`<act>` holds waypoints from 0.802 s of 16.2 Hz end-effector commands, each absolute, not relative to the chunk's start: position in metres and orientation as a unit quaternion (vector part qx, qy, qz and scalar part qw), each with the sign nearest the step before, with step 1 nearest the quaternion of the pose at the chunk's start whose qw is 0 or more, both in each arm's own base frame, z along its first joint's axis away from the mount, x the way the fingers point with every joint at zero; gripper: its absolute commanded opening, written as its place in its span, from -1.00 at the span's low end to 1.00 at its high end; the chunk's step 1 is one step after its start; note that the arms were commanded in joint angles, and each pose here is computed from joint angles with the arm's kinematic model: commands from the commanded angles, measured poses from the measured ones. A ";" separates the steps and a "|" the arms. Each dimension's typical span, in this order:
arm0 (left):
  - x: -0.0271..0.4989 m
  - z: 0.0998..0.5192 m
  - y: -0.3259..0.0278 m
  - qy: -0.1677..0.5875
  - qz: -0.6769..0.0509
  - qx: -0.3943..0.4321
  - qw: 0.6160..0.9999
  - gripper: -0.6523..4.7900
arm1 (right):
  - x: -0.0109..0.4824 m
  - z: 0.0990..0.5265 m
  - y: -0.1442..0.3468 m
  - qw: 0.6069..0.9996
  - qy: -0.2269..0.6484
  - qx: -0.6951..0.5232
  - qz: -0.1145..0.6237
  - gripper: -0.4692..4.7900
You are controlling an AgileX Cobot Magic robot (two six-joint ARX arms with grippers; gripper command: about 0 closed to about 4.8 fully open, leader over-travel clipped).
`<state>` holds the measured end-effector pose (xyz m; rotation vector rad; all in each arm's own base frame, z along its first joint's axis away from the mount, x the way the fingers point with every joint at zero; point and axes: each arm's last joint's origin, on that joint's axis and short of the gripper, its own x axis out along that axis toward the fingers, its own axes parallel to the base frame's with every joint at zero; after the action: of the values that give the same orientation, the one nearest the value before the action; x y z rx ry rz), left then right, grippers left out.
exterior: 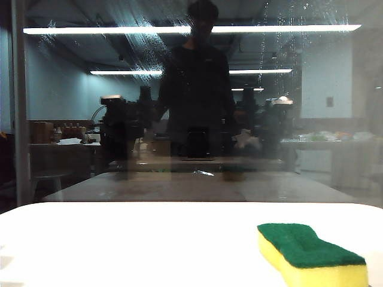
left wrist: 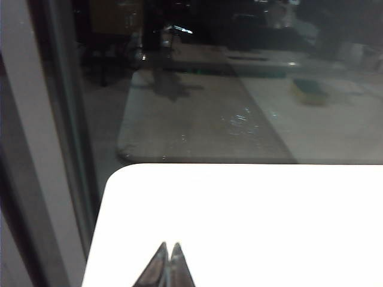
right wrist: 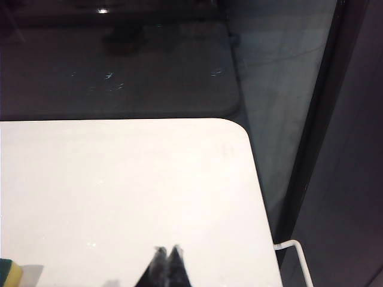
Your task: Reach upward to find where there is water on the glass, pick up the sponge from the table, dry the water, and finally place the sponge back on the table.
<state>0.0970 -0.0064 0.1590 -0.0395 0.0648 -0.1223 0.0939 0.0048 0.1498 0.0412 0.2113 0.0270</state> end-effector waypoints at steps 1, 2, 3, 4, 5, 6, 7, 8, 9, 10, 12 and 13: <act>0.097 0.160 -0.006 0.030 -0.056 -0.018 0.998 -0.78 | 0.094 0.150 0.005 0.994 0.102 0.019 0.013 -0.84; 0.097 0.159 -0.006 0.035 -0.055 -0.018 0.998 -0.78 | 0.094 0.150 0.005 0.995 0.102 0.019 0.013 -0.84; 0.097 0.158 -0.006 0.038 -0.055 -0.018 0.998 -0.78 | 0.094 0.150 0.005 0.995 0.102 0.019 0.013 -0.84; 0.097 0.158 -0.006 0.042 -0.055 -0.018 0.997 -0.78 | 0.094 0.150 0.005 0.995 0.101 0.019 0.013 -0.84; 0.097 0.157 -0.006 0.046 -0.055 -0.018 0.997 -0.78 | 0.094 0.150 0.005 0.995 0.102 0.019 0.013 -0.84; 0.097 0.156 -0.006 0.049 -0.055 -0.018 0.997 -0.78 | 0.094 0.150 0.005 0.995 0.102 0.019 0.013 -0.84; 0.097 0.156 -0.006 0.050 -0.055 -0.018 0.997 -0.78 | 0.094 0.150 0.005 0.995 0.102 0.019 0.013 -0.84; 0.097 0.156 -0.006 0.050 -0.055 -0.018 0.997 -0.78 | 0.094 0.150 0.005 0.995 0.102 0.019 0.013 -0.84; 0.097 0.156 -0.006 0.050 -0.055 -0.018 0.997 -0.78 | 0.094 0.150 0.005 0.995 0.102 0.019 0.013 -0.84; 0.097 0.156 -0.006 0.050 -0.055 -0.018 0.997 -0.78 | 0.094 0.150 0.005 0.995 0.102 0.019 0.013 -0.84; 0.097 0.156 -0.006 0.050 -0.055 -0.018 0.997 -0.78 | 0.094 0.150 0.005 0.995 0.102 0.019 0.013 -0.84; 0.097 0.156 -0.006 0.050 -0.055 -0.018 0.997 -0.78 | 0.094 0.150 0.005 0.995 0.102 0.019 0.013 -0.84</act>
<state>0.0966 -0.0062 0.1546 -0.0400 0.1100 -0.1142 0.0939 0.0048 0.1498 0.0413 0.2110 0.0277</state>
